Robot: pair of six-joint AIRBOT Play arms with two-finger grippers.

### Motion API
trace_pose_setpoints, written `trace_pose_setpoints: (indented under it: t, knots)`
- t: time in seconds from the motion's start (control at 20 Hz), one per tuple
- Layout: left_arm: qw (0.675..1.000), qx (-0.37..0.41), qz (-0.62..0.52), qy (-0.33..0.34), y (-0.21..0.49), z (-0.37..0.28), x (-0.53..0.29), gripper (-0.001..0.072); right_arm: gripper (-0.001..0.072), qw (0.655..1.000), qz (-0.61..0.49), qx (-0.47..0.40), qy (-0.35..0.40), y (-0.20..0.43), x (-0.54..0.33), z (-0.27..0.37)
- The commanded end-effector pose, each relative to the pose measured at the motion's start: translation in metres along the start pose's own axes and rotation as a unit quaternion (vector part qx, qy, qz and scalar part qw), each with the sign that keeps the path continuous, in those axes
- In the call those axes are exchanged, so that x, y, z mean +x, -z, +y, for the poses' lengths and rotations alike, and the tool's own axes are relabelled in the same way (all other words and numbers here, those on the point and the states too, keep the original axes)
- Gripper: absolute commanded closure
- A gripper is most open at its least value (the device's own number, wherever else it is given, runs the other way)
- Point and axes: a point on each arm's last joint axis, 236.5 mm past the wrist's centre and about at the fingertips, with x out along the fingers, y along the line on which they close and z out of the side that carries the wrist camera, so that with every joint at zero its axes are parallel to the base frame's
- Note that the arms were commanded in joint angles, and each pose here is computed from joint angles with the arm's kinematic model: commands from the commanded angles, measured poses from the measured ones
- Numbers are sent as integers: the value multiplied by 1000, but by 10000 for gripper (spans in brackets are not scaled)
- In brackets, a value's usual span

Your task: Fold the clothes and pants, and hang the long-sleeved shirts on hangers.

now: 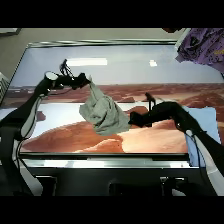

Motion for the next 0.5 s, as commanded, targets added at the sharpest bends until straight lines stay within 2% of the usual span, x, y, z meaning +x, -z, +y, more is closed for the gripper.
trace_pose_setpoints:
  t: [0.0,0.1,0.2,0.3,0.45]
  knots:
    - [995,65,-57,-38,-58,-33,-96,695,676,993,-104,-52,1,-72,-85,38]
    - [983,113,-117,-82,-87,-65,-180,695,676,974,-196,-115,-7,-107,-164,86]
    - [962,156,-177,-135,-98,-97,-264,695,676,947,-271,-173,-5,-111,-240,133]
    - [936,185,-229,-193,-90,-126,-346,694,676,917,-333,-220,4,-93,-305,170]
    - [906,174,-287,-257,-53,-157,-442,693,676,878,-408,-248,23,-45,-382,197]
